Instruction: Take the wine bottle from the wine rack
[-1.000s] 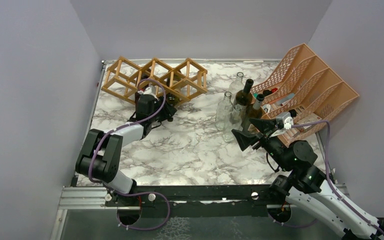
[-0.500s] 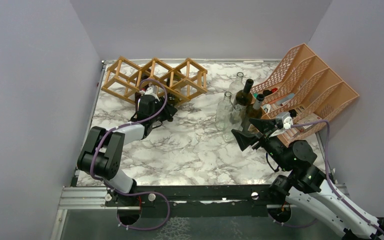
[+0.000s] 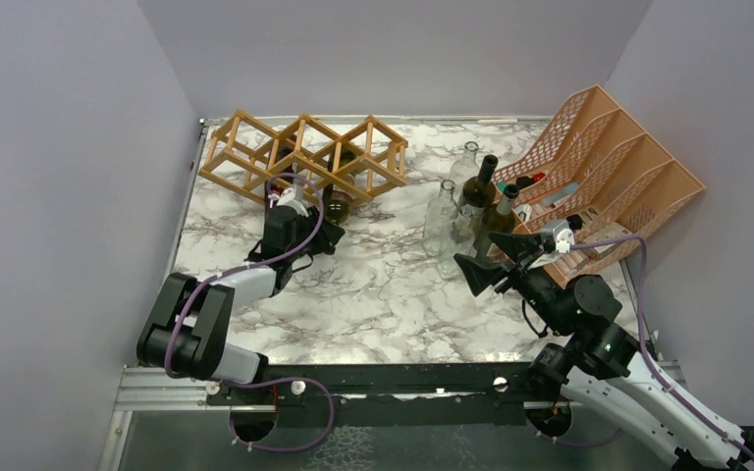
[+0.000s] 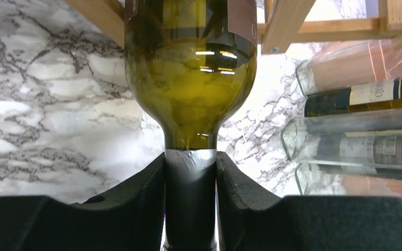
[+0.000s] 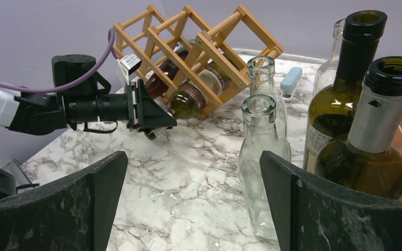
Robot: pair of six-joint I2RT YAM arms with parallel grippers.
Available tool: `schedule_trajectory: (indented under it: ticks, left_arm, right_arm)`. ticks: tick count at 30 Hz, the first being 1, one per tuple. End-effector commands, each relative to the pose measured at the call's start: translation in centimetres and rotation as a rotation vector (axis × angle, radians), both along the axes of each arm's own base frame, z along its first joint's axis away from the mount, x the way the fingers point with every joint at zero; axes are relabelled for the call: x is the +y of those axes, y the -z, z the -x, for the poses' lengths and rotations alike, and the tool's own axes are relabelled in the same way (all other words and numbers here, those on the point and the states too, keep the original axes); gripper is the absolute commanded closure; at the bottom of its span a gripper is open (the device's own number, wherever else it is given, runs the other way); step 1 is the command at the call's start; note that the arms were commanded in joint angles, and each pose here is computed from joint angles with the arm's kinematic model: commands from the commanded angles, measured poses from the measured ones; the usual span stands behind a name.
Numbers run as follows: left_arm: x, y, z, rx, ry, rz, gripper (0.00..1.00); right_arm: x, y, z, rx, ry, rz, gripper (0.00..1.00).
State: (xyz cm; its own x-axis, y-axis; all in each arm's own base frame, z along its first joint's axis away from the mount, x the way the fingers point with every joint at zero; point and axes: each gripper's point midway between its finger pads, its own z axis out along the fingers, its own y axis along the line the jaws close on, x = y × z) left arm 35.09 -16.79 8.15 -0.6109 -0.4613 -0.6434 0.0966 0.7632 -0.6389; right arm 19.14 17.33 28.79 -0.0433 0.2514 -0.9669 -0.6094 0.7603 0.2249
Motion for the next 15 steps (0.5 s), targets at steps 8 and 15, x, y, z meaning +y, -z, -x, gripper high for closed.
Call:
schedule_trajectory:
  ticks: [8,15]
  left_arm:
    - [-0.2,-1.7,5.7,-0.014,0.083,0.074,1.0]
    - [1.3,-3.2,9.0,0.06,0.027,0.075,1.0]
  right_arm:
    - [0.0,-0.5,-0.2,-0.005,0.006,0.01,0.0]
    - [0.5,-0.6,-0.3,-0.02,-0.011,0.032,0.0]
